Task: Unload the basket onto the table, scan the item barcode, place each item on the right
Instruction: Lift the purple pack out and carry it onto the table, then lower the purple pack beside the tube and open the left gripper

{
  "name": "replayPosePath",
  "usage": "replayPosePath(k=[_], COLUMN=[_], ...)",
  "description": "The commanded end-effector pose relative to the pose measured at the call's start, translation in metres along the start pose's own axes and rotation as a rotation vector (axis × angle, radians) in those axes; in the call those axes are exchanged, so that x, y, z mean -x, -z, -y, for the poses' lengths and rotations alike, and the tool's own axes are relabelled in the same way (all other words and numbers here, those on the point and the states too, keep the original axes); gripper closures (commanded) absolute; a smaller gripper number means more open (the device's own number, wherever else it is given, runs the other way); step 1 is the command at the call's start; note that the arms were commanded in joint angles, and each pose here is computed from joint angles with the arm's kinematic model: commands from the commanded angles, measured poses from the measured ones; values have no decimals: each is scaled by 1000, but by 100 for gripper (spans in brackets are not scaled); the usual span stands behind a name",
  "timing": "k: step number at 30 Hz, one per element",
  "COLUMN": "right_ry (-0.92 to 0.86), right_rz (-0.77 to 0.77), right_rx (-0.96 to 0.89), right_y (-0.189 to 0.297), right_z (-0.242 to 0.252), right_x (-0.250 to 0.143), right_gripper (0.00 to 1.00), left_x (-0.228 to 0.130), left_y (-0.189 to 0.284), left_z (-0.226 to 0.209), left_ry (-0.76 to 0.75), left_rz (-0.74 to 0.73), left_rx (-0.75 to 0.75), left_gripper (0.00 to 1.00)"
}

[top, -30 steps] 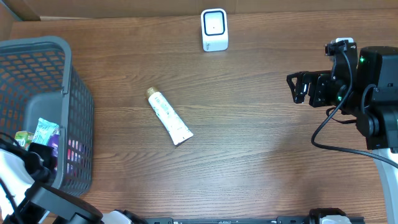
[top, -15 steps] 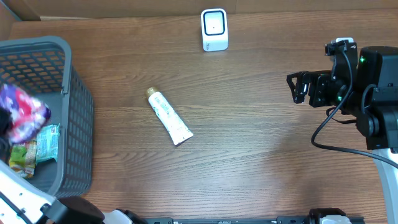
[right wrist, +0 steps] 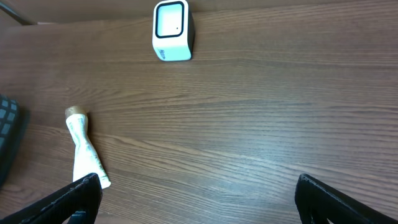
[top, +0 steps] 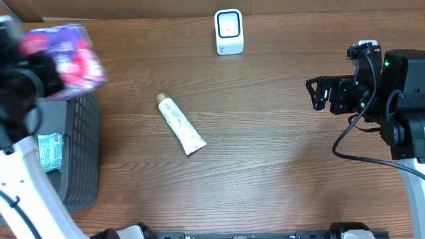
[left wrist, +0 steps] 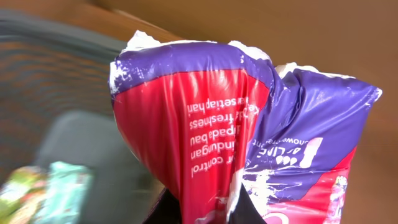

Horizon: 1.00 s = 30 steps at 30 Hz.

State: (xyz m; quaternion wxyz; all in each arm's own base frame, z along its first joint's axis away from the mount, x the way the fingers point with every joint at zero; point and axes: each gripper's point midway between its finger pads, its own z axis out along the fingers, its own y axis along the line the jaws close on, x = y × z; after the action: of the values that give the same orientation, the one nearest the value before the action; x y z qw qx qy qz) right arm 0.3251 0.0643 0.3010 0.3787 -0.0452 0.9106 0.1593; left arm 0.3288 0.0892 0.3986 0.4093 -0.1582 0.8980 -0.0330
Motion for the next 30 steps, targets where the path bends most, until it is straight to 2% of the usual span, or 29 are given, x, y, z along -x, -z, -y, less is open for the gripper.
replayPosePath(k=[1,5,9,14,24,30], right_ry=[12,12,12,12,12,12], right_rz=[39,39,39,39,39,39], right_rx=[2,2,2,2,2,2], right_y=[9,9,9,9,9,9], right_z=[-4,-4,-4,-4,-4,-4], right_x=[11,11,11,11,11,11], right_gripper=[0,0,0,0,0,0], left_x=[-26,-72,-117,-167,-254,-298], left_y=[-25,-60,-96,-136,-211,-237], left_z=[46,90,122,155,188,172], left_ry=[-136,-204,-170,-118,2,97], left_rz=[-110,-281,-416,-519,-599,-725], left_rx=[-106,-188,-216,-219,-130,-1], left_gripper=[96,96,96,96,96,96])
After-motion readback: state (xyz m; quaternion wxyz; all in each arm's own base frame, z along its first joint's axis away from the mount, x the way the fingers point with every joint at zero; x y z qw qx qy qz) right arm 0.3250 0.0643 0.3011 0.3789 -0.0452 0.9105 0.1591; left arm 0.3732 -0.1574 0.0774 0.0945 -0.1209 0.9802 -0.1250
